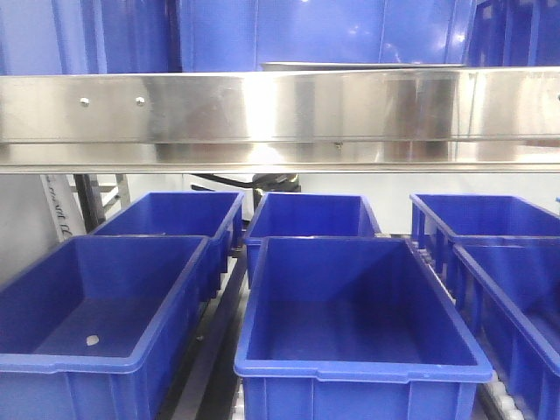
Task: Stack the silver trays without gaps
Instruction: 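Open both grippers to release the stacked tray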
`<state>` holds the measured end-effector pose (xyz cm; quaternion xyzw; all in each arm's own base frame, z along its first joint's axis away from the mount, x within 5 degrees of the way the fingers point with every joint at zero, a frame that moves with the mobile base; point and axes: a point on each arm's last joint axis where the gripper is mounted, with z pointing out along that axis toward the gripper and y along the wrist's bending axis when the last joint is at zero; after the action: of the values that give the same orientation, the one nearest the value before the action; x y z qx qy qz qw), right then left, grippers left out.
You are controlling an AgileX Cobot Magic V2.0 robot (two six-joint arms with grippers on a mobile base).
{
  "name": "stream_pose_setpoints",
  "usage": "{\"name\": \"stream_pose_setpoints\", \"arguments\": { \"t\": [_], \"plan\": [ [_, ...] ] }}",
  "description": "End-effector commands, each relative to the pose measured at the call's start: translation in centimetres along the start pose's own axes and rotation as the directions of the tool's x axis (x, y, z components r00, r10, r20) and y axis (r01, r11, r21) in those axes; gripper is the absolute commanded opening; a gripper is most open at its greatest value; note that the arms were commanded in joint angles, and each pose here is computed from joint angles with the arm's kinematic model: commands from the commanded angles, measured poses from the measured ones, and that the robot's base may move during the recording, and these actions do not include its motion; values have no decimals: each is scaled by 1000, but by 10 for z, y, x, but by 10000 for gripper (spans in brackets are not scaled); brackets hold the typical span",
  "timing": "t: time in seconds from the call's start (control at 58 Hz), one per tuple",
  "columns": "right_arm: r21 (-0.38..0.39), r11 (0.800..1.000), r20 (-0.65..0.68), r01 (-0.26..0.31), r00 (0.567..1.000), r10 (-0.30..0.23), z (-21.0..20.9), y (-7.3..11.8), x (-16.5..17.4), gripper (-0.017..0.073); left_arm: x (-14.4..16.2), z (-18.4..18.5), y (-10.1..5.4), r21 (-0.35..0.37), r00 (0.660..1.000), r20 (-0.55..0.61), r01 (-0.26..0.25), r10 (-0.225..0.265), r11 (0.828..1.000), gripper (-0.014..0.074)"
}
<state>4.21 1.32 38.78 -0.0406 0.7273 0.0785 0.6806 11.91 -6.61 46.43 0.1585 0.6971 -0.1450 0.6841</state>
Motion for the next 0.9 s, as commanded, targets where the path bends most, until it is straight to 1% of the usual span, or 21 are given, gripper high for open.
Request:
{"name": "stream_pose_setpoints", "arguments": {
  "t": [0.0,0.086,0.172,0.276,0.431,0.638,0.879],
  "plan": [
    [-11,1000,50,-10,999,11,-13,2,8,-80,6,-31,6,13,997,70,18,-19,1000,-6],
    [-18,1000,57,-4,998,5,-26,4,20,-80,18,-57,12,8,995,99,28,-28,1000,-6],
    [-22,1000,60,0,998,2,-33,5,28,-80,33,-76,18,-12,995,93,36,-35,999,-6],
    [-25,1000,89,5,996,-3,-41,6,30,-80,49,-94,24,-30,995,86,47,-44,998,-6],
    [-24,1000,102,6,995,-3,-43,6,30,-80,62,-115,31,-51,994,89,71,-66,996,-6],
    [-24,1000,104,6,995,-3,-43,6,30,-80,65,-130,35,-65,991,106,87,-80,994,-6],
    [-23,1000,110,5,994,-3,-43,6,29,-80,65,-131,35,-64,991,109,88,-81,994,-6]
  ]
}}
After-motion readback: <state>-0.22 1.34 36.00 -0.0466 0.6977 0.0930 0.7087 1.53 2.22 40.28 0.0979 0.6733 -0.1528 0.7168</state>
